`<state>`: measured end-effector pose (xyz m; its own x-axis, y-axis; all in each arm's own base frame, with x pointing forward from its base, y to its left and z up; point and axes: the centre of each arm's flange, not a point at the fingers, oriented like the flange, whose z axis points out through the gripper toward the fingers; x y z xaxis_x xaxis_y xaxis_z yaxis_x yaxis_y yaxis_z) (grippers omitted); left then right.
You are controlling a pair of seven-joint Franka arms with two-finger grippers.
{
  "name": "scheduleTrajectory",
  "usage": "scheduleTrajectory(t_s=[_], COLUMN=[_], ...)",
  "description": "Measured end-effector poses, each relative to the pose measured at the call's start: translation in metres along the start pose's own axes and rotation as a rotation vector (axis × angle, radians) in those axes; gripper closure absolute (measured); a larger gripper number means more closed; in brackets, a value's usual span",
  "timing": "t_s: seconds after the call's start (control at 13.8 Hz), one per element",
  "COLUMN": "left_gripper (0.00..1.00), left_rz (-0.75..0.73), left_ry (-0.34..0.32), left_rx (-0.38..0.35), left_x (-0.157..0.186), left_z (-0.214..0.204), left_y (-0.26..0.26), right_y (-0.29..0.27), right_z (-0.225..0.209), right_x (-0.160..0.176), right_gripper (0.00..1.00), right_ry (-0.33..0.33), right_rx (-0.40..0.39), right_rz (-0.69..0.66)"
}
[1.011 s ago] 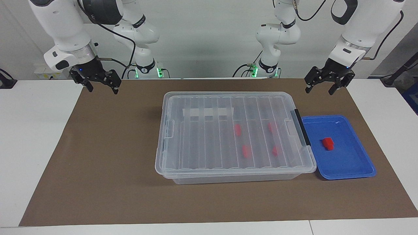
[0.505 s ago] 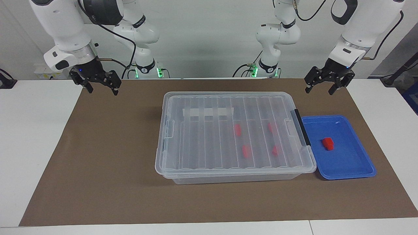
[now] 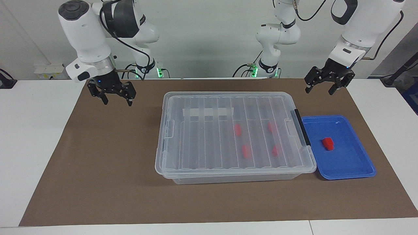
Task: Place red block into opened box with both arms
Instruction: 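Move the right gripper in toward the clear box lid, then hook the right gripper onto the lid edge nearest it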
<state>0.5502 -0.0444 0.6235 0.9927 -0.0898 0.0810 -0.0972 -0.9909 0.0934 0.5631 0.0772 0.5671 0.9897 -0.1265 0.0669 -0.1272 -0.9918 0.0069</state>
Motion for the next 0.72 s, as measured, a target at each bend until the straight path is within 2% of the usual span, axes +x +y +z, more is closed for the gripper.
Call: scheduleTrajectory(t_s=[0.43,0.72], left_gripper=[0.00,0.00], left_rz=[0.000,0.000], left_ry=[0.000,0.000], left_rx=[0.000,0.000], left_x=[0.000,0.000], left_z=[0.000,0.000], left_y=[0.000,0.000], right_y=[-0.061,-0.087], right_z=[0.028,0.060], right_x=[-0.006,-0.020], right_gripper=[0.05,0.11], right_ry=[0.043,0.039], right_rx=[0.027,0.032], right_rz=[0.016,0.002])
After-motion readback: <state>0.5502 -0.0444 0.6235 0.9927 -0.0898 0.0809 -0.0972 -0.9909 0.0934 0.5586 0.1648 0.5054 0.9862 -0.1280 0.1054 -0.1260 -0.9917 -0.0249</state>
